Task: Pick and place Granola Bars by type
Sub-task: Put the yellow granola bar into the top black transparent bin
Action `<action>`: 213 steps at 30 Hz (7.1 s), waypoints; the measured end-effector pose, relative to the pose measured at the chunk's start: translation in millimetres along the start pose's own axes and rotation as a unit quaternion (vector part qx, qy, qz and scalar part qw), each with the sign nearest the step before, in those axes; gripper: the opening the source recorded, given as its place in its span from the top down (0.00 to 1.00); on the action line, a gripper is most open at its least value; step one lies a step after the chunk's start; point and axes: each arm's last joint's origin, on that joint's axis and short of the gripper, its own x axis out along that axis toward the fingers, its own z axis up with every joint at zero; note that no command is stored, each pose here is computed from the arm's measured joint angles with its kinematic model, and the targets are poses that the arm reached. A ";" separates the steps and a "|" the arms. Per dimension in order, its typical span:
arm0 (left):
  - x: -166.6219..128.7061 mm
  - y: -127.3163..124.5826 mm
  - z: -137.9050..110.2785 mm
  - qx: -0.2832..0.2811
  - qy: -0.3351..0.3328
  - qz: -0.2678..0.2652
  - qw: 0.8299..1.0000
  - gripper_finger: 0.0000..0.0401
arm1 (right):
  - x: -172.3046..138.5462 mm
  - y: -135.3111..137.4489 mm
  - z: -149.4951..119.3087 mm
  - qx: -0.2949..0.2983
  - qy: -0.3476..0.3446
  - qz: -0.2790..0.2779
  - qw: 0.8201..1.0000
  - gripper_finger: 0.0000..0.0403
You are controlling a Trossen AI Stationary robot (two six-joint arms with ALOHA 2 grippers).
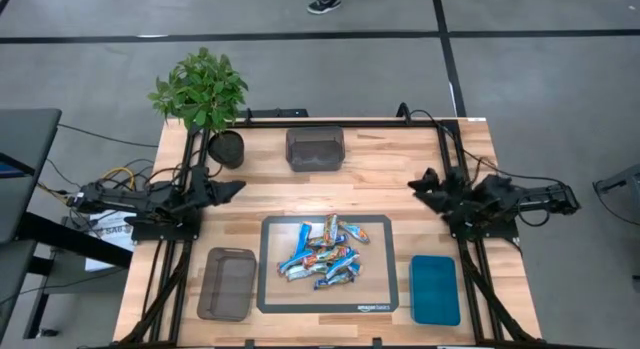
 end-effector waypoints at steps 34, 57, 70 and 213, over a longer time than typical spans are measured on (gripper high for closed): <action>119.4 -110.2 -15.3 0.326 0.239 0.395 0.825 0.57 | 133.3 -2.9 -43.4 -0.122 0.535 -0.293 0.783 0.50; 117.2 -104.6 -18.5 0.310 0.271 0.417 0.810 0.57 | 179.6 -46.0 -130.2 -0.093 0.643 -0.285 0.705 0.56; 117.4 -104.9 -19.3 0.304 0.279 0.413 0.812 0.57 | 191.8 -37.7 -111.8 -0.070 0.624 -0.243 0.739 0.98; 315.3 13.6 58.1 0.360 0.180 0.501 0.766 0.95 | 145.0 -9.7 116.9 -0.285 0.350 -0.291 0.844 0.68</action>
